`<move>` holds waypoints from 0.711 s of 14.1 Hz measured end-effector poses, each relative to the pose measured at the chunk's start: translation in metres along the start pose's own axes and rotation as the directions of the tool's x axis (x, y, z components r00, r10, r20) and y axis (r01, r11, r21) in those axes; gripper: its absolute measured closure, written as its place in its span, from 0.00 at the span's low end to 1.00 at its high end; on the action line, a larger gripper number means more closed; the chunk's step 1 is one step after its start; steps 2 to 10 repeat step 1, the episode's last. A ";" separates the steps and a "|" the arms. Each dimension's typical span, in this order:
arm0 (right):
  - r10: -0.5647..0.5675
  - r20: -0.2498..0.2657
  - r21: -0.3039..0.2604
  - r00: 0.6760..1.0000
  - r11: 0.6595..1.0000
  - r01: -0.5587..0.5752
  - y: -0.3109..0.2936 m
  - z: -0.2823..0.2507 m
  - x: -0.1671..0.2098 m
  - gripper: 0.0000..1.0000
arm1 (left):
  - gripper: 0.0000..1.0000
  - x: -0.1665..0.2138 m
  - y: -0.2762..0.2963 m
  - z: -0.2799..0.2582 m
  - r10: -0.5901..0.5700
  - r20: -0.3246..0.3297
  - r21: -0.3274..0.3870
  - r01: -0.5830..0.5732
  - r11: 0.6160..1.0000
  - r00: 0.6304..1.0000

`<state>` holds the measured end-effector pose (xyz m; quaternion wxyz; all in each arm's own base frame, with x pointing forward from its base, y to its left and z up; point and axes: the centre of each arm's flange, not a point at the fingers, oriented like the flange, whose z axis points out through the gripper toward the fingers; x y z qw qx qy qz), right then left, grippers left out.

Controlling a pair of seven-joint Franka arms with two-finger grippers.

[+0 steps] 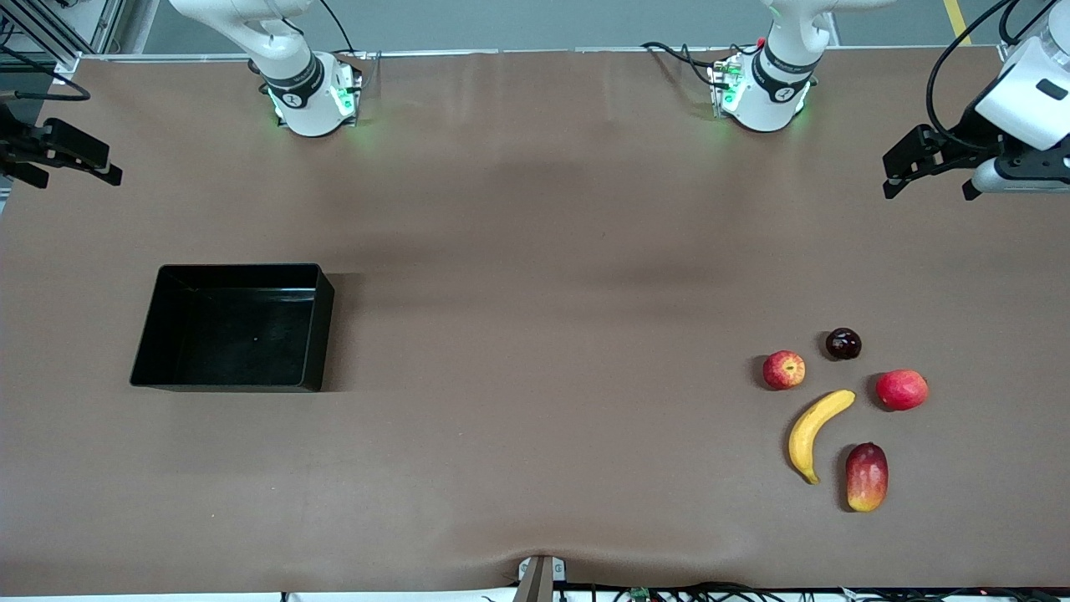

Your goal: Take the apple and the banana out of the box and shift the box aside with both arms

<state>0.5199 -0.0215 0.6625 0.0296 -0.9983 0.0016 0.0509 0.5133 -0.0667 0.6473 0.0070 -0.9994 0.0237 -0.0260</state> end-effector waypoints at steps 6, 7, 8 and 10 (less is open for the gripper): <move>0.000 0.000 0.000 1.000 1.000 0.000 0.000 0.000 0.000 0.00 | 0.00 0.000 0.002 0.000 0.002 0.000 0.000 -0.002 1.000 1.000; 0.000 0.000 0.000 1.000 1.000 0.000 0.000 0.000 0.000 0.00 | 0.00 0.000 0.002 0.000 0.002 0.000 0.000 -0.002 1.000 1.000; 0.000 0.000 0.000 1.000 1.000 0.000 0.000 0.000 0.000 0.00 | 0.00 0.000 0.002 0.000 0.002 0.000 0.000 -0.002 1.000 1.000; 0.000 0.000 0.000 1.000 1.000 0.000 0.000 0.000 0.000 0.00 | 0.00 0.000 0.002 0.000 0.002 0.000 0.000 -0.002 1.000 1.000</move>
